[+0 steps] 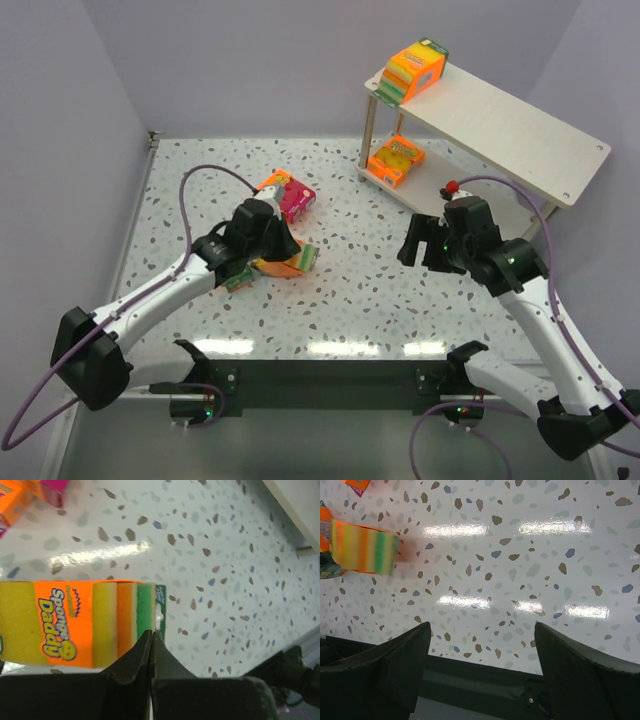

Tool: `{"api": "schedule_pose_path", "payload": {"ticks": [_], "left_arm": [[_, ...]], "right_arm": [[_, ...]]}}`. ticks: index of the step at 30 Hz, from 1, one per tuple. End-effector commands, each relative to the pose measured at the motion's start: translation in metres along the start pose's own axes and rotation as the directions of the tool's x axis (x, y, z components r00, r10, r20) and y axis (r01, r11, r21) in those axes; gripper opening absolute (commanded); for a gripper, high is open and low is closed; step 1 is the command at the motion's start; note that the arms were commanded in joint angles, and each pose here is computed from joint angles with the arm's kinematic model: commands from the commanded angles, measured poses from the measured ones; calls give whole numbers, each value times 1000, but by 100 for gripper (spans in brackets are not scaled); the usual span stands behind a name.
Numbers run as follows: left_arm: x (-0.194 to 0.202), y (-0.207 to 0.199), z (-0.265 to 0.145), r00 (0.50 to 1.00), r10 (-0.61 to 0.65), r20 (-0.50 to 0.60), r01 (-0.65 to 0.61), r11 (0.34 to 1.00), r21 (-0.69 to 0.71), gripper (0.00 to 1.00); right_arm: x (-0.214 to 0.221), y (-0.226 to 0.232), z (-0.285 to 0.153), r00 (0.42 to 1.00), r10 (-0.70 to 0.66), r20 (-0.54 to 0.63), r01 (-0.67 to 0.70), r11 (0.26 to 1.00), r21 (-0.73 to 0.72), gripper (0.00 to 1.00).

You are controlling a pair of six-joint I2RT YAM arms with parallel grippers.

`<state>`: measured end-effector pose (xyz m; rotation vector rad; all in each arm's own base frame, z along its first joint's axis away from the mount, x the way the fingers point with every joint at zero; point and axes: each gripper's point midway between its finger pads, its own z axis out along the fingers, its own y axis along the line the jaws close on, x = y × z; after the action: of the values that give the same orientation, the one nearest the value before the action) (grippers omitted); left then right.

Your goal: Place and organize the cleaning sponges onto the shelf

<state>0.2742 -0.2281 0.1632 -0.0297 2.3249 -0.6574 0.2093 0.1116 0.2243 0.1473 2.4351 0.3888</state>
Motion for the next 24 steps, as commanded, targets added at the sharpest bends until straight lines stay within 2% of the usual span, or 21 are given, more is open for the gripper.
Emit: {"api": "schedule_pose_path", "payload": {"ticks": [1,3,6,8,10,13,16,17,19,24], "left_arm": [[-25,-76,-39,995,52,86,-77,943,325,0],[-47,-76,-53,986,26,167,-74,954,289,0],[-62,-46,-54,984,-12,175,-1,998,71,0],[-48,-28,-51,996,-31,80,35,998,-48,0],[-14,-11,-36,996,-50,-67,40,989,-143,0],[35,6,-29,983,-97,-158,60,972,-225,0],[64,37,-34,971,-179,-158,120,938,-324,0],[63,45,-38,971,-213,-107,164,922,-352,0],[71,58,-39,970,-230,-85,181,906,-383,0],[67,60,-43,957,-289,-28,257,888,-381,0]], "right_arm": [[-5,5,0,1000,-20,20,21,999,-32,88],[-4,5,0,1000,-20,18,21,999,-33,88],[-4,6,1,1000,-18,14,18,999,-39,88],[-4,7,1,1000,-19,14,19,999,-42,88],[-5,8,2,1000,-24,11,24,999,-46,88],[-4,10,4,999,-33,-2,33,998,-50,88],[-1,16,8,999,-46,-30,43,996,-82,88],[-1,18,10,998,-47,-31,44,995,-90,87],[0,23,14,997,-63,-45,57,992,-117,87],[-4,58,31,979,-189,-78,159,943,-293,88]]}}
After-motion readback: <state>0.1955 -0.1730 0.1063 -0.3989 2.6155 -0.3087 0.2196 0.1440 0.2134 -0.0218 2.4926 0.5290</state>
